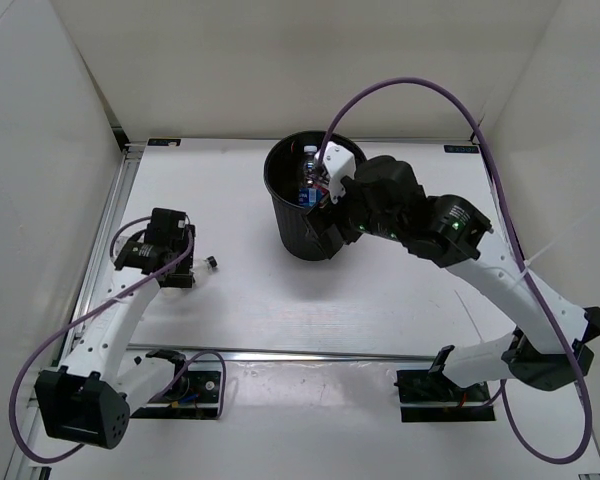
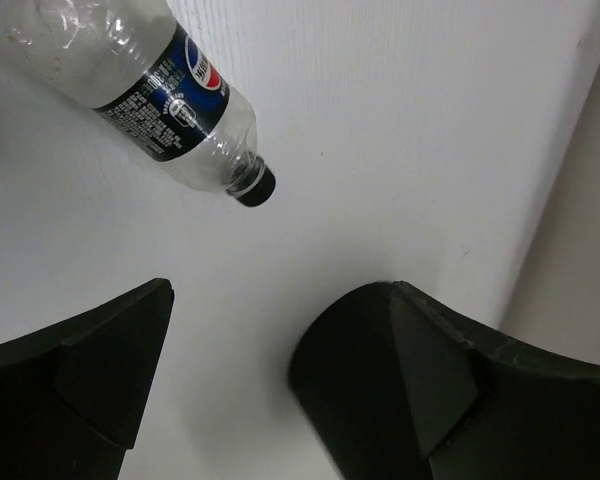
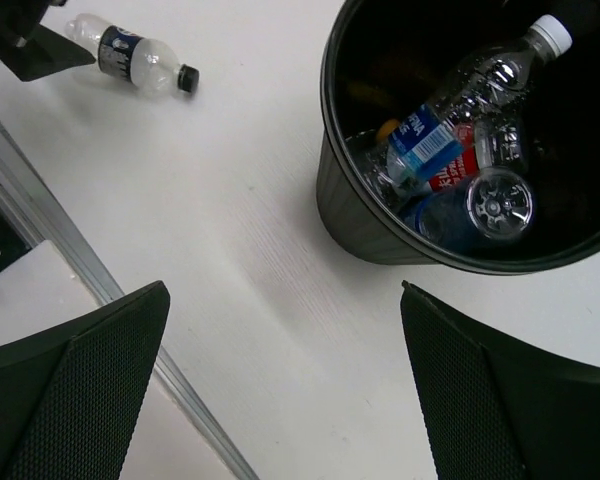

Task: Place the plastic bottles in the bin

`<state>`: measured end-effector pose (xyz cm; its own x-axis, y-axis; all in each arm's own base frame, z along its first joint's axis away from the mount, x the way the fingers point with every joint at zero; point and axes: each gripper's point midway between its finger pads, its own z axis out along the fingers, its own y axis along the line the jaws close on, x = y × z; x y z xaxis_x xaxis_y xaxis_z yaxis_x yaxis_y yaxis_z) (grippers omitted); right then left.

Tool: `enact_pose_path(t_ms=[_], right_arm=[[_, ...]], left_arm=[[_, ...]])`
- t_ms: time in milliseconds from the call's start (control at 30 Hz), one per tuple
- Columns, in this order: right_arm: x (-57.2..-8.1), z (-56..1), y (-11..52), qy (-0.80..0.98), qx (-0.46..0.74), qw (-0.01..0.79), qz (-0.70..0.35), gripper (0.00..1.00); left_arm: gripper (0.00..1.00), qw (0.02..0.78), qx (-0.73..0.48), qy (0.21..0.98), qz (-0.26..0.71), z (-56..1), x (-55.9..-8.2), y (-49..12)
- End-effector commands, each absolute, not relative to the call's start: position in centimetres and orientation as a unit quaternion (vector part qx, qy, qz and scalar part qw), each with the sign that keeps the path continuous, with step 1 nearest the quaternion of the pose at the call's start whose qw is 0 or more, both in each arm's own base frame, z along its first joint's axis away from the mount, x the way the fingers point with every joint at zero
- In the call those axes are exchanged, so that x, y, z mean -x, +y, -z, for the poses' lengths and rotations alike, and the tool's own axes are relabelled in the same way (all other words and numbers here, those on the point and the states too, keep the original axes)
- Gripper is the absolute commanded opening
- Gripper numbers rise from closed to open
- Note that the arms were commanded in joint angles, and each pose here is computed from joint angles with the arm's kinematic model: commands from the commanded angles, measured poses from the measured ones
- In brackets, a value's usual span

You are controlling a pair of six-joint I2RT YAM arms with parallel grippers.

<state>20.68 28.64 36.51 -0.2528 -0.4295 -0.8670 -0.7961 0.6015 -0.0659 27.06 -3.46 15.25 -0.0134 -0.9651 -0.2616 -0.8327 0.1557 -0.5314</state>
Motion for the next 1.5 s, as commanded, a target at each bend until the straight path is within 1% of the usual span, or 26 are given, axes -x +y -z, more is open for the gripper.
enact_pose_path(t_ms=[0, 100, 167, 400, 700, 767, 900, 1033, 1133, 1200, 1333, 1367, 1467], right_arm=[[-20.6, -37.7, 26.9, 0.757, 0.394, 0.487, -0.183, 1.00], [-20.6, -37.4, 27.0, 0.759, 0.396, 0.484, -0.181, 1.00], [-20.4, -37.5, 26.6, 0.759, 0.396, 0.484, -0.181, 1.00], [-20.2, -37.1, 26.0, 0.763, 0.395, 0.482, -0.174, 1.00], [-20.2, -36.8, 25.2, 0.765, 0.395, 0.483, -0.162, 1.00], [-20.3, -36.8, 25.1, 0.765, 0.393, 0.484, -0.159, 1.00], [-20.2, -36.7, 24.9, 0.765, 0.393, 0.484, -0.159, 1.00], [-20.3, -36.4, 24.8, 0.768, 0.392, 0.482, -0.153, 1.00], [-20.3, -36.7, 24.5, 0.765, 0.392, 0.488, -0.149, 1.00], [-20.5, -36.3, 24.4, 0.768, 0.391, 0.486, -0.143, 1.00], [-20.6, -36.3, 24.2, 0.768, 0.392, 0.489, -0.136, 1.00], [-20.6, -36.3, 24.2, 0.768, 0.392, 0.489, -0.136, 1.00], [-20.8, -36.0, 24.1, 0.768, 0.395, 0.487, -0.128, 1.00]], left_arm=[[1.00, 0.294, 0.747, 0.586, 0.112, -15.2, -27.3, -1.5], [1.00, 0.270, 0.787, 0.543, 0.116, -13.6, -26.9, -1.5], [1.00, 0.253, 0.798, 0.535, 0.115, -12.5, -26.2, -1.8], [1.00, 0.240, 0.821, 0.511, 0.087, -10.5, -25.2, -0.6], [1.00, 0.204, 0.852, 0.478, 0.055, -7.8, -25.6, 0.8], [1.00, 0.208, 0.851, 0.479, 0.058, -7.8, -26.5, 1.0], [1.00, 0.183, 0.853, 0.488, 0.041, -6.5, -27.4, 0.7], [1.00, 0.176, 0.844, 0.505, 0.039, -5.8, -29.0, 0.7], [1.00, 0.150, 0.847, 0.509, 0.026, -4.6, -28.9, 0.7], [1.00, 0.149, 0.851, 0.504, 0.023, -4.3, -29.0, 1.0], [0.78, 0.140, 0.850, 0.508, 0.014, -3.5, -29.2, 1.8], [0.66, 0.132, 0.848, 0.514, 0.013, -3.2, -29.1, 1.5], [0.54, 0.114, 0.845, 0.523, 0.002, -2.4, -28.6, 2.2]])
